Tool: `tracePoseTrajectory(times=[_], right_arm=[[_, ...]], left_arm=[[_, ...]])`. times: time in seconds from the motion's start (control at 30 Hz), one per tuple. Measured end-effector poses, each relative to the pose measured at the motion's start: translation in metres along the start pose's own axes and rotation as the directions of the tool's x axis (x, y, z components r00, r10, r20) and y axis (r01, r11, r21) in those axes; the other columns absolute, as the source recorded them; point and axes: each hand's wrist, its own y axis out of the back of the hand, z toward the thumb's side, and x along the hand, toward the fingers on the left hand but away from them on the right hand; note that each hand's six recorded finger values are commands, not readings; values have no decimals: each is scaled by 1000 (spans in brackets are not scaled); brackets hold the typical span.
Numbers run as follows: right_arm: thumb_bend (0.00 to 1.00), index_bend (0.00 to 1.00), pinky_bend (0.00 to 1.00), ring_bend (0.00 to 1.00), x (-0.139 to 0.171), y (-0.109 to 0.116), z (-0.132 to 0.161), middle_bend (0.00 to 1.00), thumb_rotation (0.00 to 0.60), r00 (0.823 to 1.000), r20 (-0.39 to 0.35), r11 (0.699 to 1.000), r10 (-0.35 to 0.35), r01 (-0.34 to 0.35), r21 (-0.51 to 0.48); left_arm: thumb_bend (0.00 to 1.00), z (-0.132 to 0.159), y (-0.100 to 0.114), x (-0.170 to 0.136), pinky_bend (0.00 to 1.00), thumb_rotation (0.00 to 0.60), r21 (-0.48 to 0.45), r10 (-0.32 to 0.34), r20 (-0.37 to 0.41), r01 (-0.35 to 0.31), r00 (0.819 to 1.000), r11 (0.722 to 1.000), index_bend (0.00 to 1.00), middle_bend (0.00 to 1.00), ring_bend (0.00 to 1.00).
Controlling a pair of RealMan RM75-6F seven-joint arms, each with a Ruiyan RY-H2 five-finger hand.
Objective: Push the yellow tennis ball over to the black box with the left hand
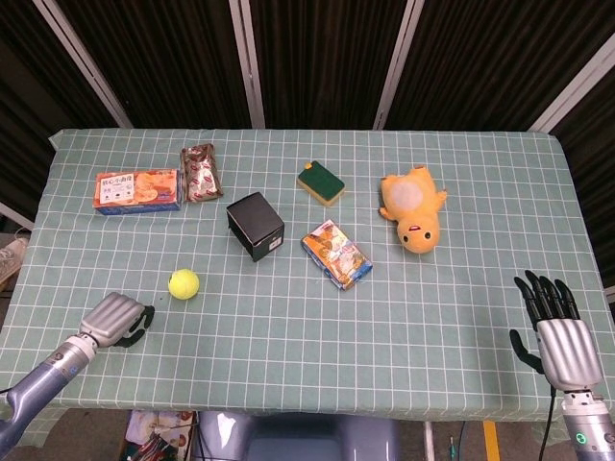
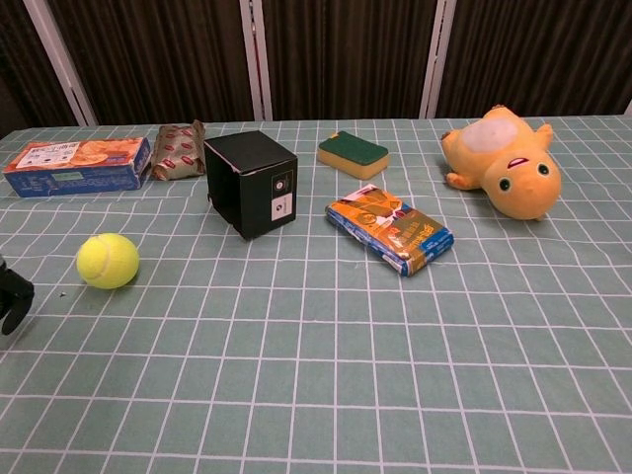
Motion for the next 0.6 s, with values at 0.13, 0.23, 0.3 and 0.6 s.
tracePoseTrajectory(times=[0.13,0.23,0.3,0.6], right_arm=[[446,0,0,0,0,4,-2,0,600,1000,5,1000,-10,10,-8],[446,0,0,0,1,5,-4,0,600,1000,7,1000,-14,14,-15],[446,0,0,0,0,6,-4,0,600,1000,8,1000,-14,14,-20],[445,0,0,0,-1,9,-8,0,600,1000,14,999,-23,23,-26]], left_arm=[[403,8,7,19,710,600,20,-1,16,1,1000,1000,517,642,672],[404,12,11,30,709,600,16,4,20,-4,1000,1000,517,641,672],[404,13,13,37,710,600,17,3,20,-4,1000,1000,516,641,672],[405,25,25,63,706,600,56,-2,39,0,999,998,515,641,671]])
